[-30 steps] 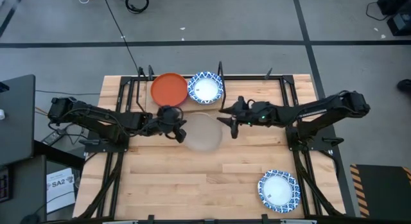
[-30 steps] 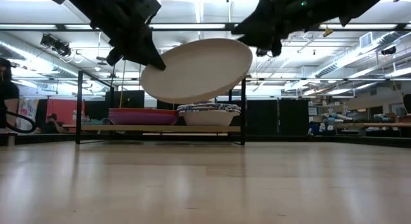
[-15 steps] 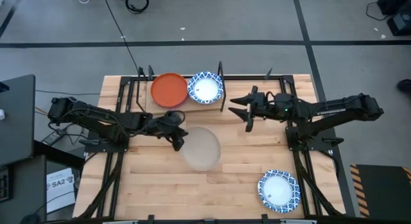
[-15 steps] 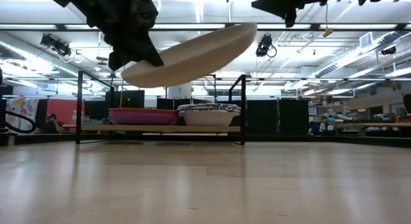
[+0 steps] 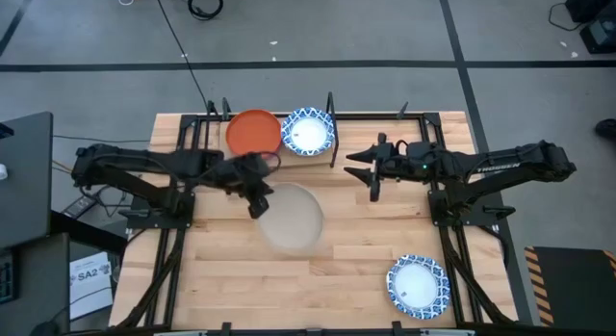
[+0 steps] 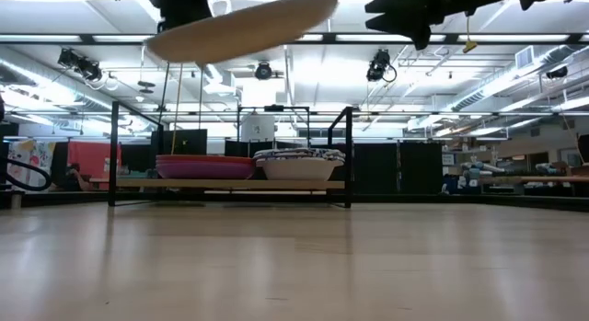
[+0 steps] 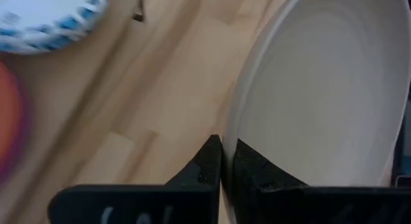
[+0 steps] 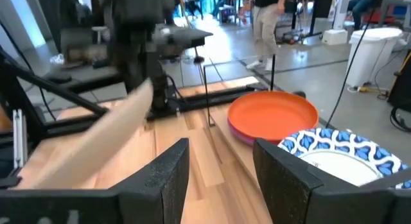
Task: Place and stack plates onto a shelf
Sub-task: Stack the gray plate on top of the orange plate on the shelf
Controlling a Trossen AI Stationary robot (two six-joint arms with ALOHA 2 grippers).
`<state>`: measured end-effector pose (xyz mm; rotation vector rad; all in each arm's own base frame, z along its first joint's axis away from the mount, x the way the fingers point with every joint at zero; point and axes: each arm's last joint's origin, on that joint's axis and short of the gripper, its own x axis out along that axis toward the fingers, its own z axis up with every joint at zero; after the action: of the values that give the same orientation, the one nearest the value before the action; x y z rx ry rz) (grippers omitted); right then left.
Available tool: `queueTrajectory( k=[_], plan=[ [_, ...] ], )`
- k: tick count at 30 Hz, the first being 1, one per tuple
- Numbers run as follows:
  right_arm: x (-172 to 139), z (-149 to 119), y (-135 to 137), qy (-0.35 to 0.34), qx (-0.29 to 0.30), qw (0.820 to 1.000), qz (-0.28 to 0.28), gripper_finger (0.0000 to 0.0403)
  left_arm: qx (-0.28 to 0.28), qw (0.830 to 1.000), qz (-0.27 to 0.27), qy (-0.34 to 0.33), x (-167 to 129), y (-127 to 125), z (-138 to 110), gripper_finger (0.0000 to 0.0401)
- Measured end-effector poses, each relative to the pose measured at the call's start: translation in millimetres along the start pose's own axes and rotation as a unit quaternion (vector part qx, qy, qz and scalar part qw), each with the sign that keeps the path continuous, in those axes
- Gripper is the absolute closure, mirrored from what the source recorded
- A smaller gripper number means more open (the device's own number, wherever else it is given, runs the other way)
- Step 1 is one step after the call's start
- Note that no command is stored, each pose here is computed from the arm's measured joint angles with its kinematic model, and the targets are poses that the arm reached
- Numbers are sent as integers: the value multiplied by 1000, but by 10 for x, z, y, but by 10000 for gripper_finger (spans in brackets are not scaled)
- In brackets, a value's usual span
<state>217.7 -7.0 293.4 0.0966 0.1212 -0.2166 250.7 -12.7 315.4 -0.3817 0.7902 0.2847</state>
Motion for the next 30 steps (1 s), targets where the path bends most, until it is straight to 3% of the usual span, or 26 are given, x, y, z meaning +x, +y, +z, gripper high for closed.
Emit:
queueTrajectory(
  k=[7,13,23,30],
  plan=[
    [35,-41,3,14,-3,1000,-1,225,26,998,49,2,-419,236,358,383],
    [43,-48,4,16,-3,1000,-2,225,9,993,114,9,-609,631,528,383],
    [43,-48,4,16,-3,1000,-2,225,-74,970,231,27,-742,1456,588,383],
    [43,-48,4,16,-4,1000,-2,225,-143,947,288,28,-866,1899,548,383]
  ],
)
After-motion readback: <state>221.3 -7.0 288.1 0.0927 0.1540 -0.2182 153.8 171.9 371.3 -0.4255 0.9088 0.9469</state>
